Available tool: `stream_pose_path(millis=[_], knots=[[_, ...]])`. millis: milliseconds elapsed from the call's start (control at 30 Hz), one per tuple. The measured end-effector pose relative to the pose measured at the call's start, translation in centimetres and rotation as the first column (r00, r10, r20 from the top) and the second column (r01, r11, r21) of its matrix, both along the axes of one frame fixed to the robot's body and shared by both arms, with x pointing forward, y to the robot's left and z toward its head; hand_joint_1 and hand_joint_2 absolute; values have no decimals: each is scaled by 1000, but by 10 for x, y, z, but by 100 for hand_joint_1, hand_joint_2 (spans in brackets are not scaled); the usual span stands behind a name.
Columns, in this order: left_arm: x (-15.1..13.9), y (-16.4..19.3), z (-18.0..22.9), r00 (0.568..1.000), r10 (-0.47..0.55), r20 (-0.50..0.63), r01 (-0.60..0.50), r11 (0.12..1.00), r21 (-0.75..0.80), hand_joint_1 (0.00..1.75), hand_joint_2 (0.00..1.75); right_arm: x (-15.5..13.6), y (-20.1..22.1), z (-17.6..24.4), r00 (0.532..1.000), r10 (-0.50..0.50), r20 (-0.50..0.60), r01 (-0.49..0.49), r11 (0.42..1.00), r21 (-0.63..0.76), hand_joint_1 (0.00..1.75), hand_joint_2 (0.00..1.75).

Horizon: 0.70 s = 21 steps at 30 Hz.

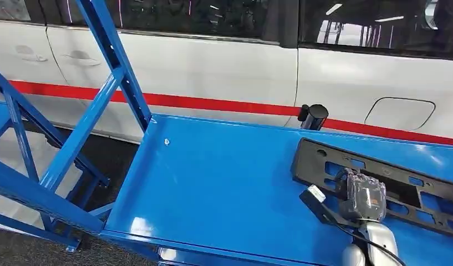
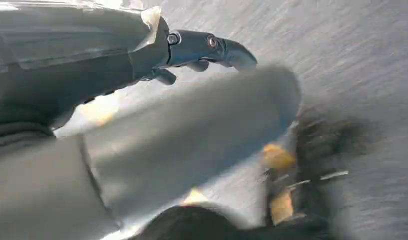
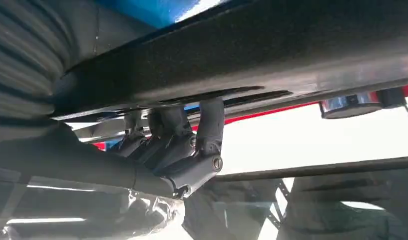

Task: Take the parts from the cabinet and place them on the table.

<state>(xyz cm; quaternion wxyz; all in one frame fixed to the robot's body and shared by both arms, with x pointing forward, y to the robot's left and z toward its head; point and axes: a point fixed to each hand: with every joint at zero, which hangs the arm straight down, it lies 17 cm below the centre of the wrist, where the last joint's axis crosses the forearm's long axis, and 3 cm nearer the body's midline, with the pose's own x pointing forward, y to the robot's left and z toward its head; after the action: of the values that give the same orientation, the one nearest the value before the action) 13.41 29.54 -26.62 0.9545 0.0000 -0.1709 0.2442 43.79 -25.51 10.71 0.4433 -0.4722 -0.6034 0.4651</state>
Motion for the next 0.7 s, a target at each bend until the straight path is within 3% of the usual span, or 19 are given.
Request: stream_pose_path(millis=[67,133,300,700], knots=[[60,-14,19,989,-23,148,9,995,96,0,175,8,7,7,1000,7,4,-7,1000,17,175,175],[91,-48,30,980,-55,193,42,997,68,0,175,5,8,8,1000,-1,7,0,1000,30,175,175],[106,-96,41,970,-104,220,106,994,0,0,175,-10,-3,1,1000,-17,14,17,999,32,175,175],[110,-126,46,970,-133,205,143,989,-34,0,175,-11,-9,21,992,-10,125,15,999,-43,175,175]])
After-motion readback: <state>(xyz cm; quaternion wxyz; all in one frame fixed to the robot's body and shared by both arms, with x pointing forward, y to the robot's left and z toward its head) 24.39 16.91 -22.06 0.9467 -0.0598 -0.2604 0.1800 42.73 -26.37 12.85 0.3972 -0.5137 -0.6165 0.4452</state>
